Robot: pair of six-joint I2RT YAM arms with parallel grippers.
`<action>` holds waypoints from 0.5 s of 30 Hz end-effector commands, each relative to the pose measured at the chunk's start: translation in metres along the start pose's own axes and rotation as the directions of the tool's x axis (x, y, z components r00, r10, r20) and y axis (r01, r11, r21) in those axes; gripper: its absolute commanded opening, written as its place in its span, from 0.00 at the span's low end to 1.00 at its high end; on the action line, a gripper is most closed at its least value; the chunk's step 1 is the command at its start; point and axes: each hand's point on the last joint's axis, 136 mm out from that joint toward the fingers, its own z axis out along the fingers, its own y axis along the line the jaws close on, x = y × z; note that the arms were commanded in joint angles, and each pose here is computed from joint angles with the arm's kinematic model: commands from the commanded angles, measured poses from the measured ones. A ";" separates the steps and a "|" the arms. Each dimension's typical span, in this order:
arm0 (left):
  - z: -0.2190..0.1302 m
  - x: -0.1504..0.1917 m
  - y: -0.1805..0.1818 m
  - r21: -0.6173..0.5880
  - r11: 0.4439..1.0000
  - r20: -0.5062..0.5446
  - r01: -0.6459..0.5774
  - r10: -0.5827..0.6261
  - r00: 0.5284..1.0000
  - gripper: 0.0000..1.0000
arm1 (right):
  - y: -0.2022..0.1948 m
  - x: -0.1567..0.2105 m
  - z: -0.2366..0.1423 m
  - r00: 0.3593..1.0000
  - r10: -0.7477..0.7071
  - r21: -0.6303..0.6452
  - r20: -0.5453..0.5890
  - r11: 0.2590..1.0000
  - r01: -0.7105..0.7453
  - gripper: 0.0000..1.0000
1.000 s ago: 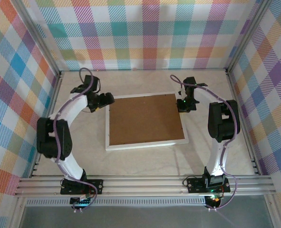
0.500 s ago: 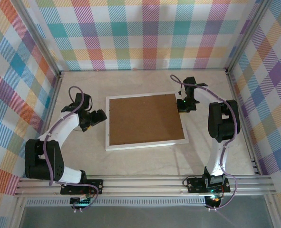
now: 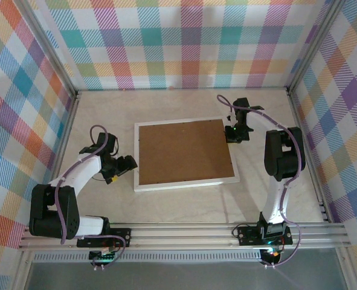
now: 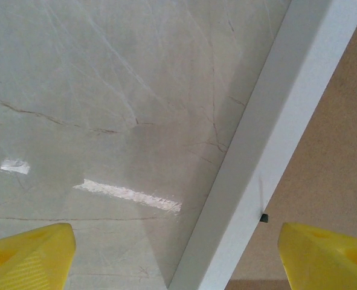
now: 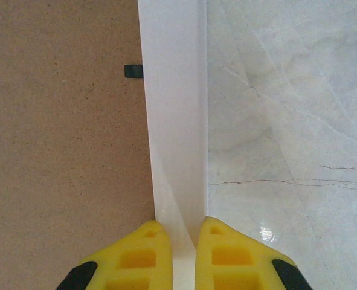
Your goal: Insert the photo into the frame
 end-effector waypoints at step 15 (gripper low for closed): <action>0.023 0.017 0.008 -0.073 0.997 -0.049 -0.012 0.008 0.999 0.87 | 0.003 0.025 0.025 0.995 0.030 -0.027 -0.093 0.999 -0.033 0.00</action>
